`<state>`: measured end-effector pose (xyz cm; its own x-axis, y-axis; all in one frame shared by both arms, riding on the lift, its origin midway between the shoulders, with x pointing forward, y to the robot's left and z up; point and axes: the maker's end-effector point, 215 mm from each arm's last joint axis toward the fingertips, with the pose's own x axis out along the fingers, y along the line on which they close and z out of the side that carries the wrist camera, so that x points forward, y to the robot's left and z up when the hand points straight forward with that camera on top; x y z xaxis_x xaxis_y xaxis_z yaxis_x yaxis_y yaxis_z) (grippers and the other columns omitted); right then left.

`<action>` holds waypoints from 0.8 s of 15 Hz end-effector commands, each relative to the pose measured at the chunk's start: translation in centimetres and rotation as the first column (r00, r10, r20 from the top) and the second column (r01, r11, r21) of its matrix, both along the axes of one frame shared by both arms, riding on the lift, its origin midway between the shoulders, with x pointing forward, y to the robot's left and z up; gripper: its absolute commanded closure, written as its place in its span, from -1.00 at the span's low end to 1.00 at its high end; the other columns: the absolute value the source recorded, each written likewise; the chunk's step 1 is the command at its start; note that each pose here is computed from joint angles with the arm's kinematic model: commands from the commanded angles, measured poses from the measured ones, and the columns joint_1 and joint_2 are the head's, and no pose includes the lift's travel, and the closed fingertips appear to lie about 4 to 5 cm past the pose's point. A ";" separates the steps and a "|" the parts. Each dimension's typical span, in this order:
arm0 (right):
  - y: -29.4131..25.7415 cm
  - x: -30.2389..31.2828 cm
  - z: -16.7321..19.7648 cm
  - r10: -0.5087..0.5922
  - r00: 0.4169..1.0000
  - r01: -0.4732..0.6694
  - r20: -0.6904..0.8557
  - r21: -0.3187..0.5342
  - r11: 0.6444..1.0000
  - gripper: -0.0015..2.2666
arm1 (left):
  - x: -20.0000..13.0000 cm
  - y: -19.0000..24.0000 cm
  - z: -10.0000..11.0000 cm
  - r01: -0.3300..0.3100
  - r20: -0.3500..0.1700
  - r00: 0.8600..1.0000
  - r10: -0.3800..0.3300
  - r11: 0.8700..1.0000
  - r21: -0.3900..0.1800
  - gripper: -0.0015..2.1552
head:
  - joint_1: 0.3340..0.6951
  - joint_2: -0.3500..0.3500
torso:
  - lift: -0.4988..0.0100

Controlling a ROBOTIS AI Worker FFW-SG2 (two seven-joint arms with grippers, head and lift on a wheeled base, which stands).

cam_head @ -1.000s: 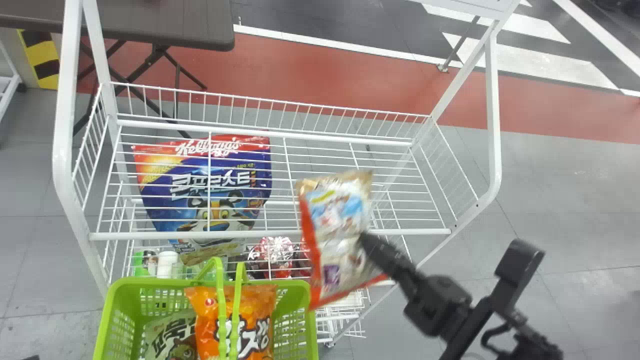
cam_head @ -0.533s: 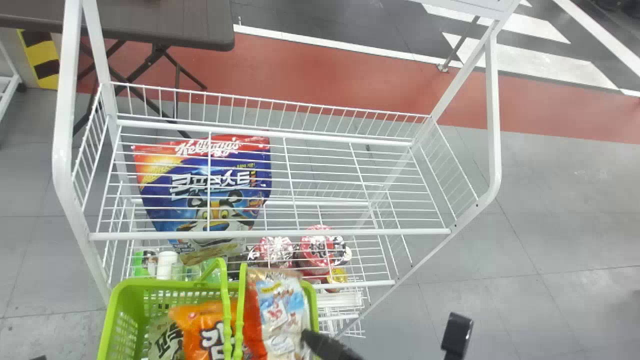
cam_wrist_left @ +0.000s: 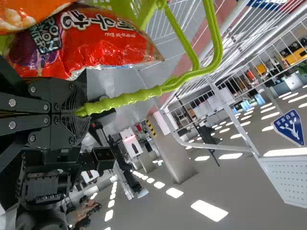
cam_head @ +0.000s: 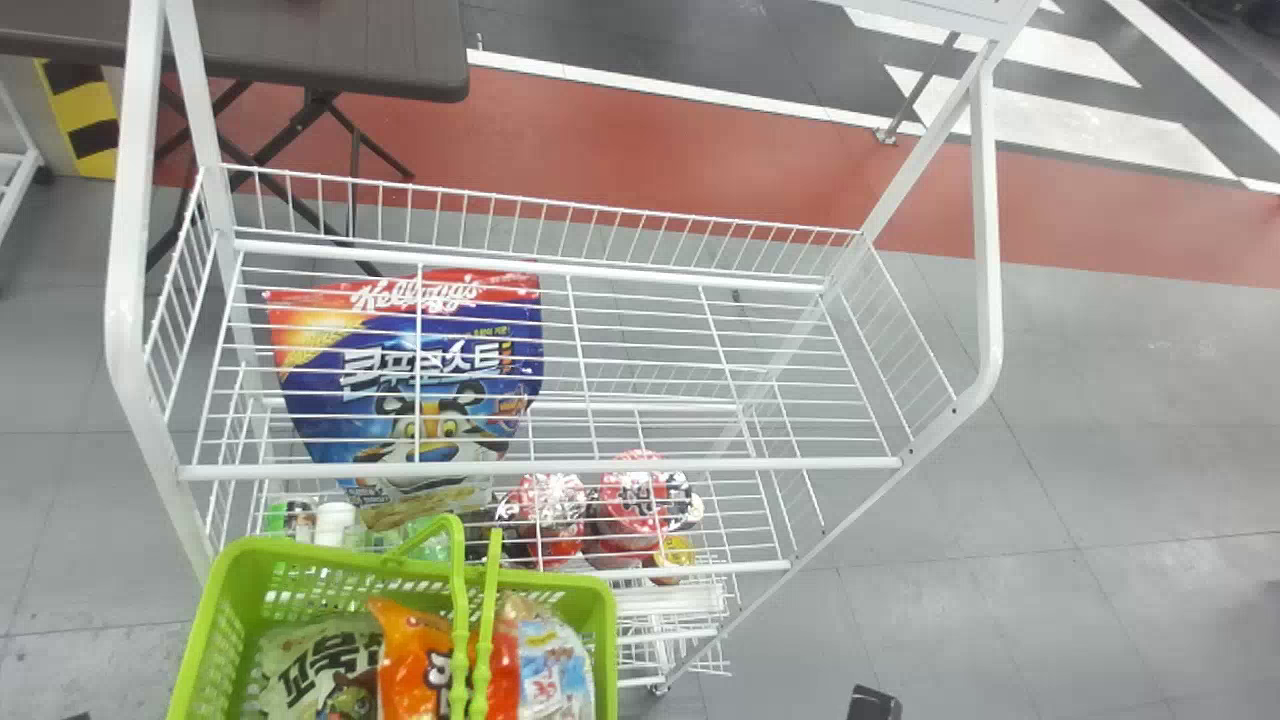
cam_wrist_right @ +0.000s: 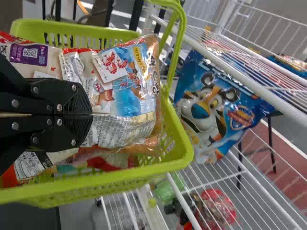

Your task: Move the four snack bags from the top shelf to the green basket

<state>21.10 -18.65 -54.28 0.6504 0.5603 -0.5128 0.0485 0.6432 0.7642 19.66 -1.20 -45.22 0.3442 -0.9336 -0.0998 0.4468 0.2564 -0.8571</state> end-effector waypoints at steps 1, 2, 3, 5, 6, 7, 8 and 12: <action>-1.8 1.3 0.2 -0.040 0.998 0.042 0.042 -0.060 0.997 0.30 | 0.1 -0.1 0.1 0.000 0.007 1.000 0.000 1.000 -0.002 0.65 | 1.00 -1.00 | 0.96; -2.5 2.1 0.6 -0.052 0.996 0.057 0.071 -0.081 0.995 -0.55 | 0.0 -0.1 0.1 0.000 0.005 1.000 0.000 1.000 -0.002 0.65 | 1.00 -1.00 | 0.96; -2.9 2.7 1.3 -0.055 0.994 0.065 0.097 -0.095 0.993 -1.00 | 0.1 -0.1 0.2 0.000 0.007 1.000 0.000 1.000 -0.002 0.65 | 1.00 -1.00 | 0.96; -3.2 4.1 3.4 -0.045 0.985 0.069 0.167 -0.141 0.987 -0.99 | 0.0 -0.1 0.1 -0.002 0.006 1.000 0.002 1.000 0.000 0.65 | 1.00 -1.00 | 0.96; -2.8 4.5 4.1 -0.030 0.982 0.060 0.187 -0.156 0.986 -0.96 | 0.1 -0.1 0.1 -0.003 0.007 1.000 0.003 1.000 0.002 0.65 | 1.00 -1.00 | 0.96; -3.0 5.7 5.6 -0.025 0.966 0.077 0.256 -0.196 0.978 -0.95 | 0.0 -0.1 0.2 -0.003 0.007 1.000 0.003 1.000 0.002 0.65 | 1.00 -1.00 | 0.96; -3.1 6.8 7.3 -0.014 0.942 0.096 0.335 -0.233 0.968 -0.95 | 0.0 -0.1 0.3 -0.003 0.008 1.000 0.003 1.000 0.002 0.65 | 1.00 -1.00 | 0.96; -2.3 10.3 17.6 0.057 0.749 0.287 0.660 -0.402 0.870 -0.94 | 0.1 -0.1 0.3 -0.003 0.010 1.000 0.003 1.000 0.004 0.65 | 1.00 -1.00 | 0.96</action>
